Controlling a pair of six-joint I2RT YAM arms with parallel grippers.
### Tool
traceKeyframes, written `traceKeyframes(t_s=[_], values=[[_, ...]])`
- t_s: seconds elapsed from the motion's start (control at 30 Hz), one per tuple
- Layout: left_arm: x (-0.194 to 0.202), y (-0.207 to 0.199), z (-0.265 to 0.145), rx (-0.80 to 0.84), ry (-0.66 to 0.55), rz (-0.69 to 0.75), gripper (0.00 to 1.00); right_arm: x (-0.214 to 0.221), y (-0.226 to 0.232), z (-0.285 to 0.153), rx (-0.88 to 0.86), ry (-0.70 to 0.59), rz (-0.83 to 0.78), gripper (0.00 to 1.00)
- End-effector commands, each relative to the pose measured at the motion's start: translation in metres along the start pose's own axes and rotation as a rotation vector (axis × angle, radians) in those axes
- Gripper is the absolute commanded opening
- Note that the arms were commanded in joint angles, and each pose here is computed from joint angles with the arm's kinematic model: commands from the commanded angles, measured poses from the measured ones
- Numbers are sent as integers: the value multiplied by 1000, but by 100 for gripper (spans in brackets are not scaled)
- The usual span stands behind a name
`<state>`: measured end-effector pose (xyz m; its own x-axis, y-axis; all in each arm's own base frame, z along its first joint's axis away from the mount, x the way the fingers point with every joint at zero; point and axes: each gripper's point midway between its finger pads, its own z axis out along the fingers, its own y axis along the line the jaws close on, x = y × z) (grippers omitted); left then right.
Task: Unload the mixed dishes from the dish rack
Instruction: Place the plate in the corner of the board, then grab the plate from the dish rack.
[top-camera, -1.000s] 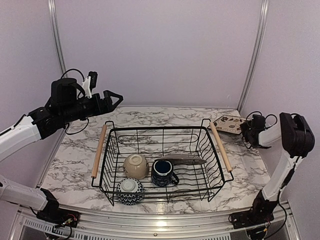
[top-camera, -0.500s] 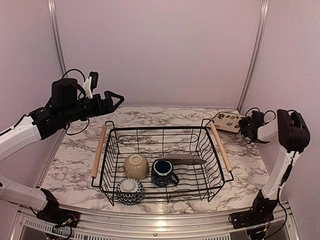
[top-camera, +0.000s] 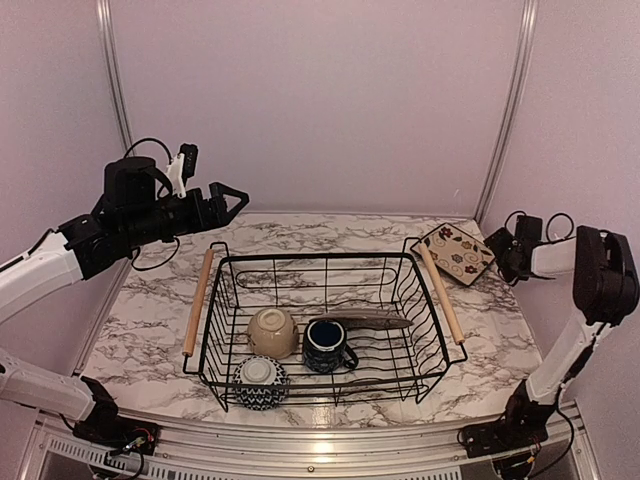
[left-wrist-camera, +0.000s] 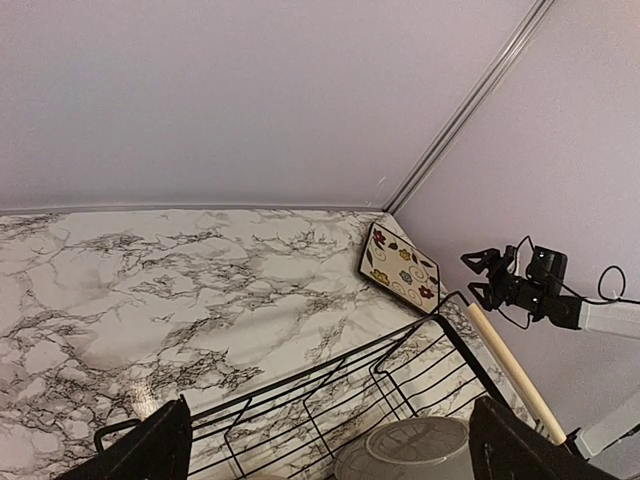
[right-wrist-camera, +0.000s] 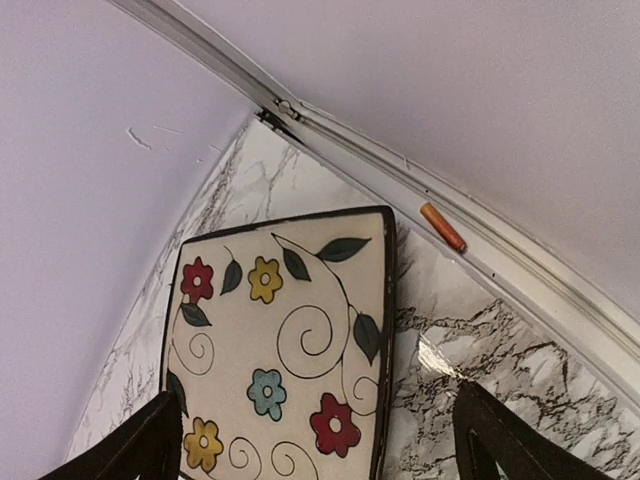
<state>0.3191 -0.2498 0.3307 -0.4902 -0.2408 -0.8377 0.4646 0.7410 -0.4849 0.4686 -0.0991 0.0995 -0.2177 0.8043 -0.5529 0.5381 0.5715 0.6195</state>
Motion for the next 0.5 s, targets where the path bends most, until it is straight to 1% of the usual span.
traceKeyframes(t_s=[0.0, 0.1, 0.17, 0.23, 0.3, 0.47], values=[[9, 8, 4, -31, 21, 32, 99, -30, 7, -39, 68, -58, -184, 91], [8, 10, 5, -45, 17, 39, 99, -27, 38, -66, -28, -48, -268, 91], [6, 11, 5, -54, 10, 44, 99, -7, 83, -85, -187, 0, -420, 91], [5, 11, 4, -56, 8, 47, 99, 19, 115, -105, -269, 52, -573, 90], [5, 12, 4, -59, 8, 49, 99, 43, 146, -129, -361, 69, -721, 90], [8, 15, 3, -74, 16, 54, 99, 102, 201, -199, -627, 79, -998, 89]])
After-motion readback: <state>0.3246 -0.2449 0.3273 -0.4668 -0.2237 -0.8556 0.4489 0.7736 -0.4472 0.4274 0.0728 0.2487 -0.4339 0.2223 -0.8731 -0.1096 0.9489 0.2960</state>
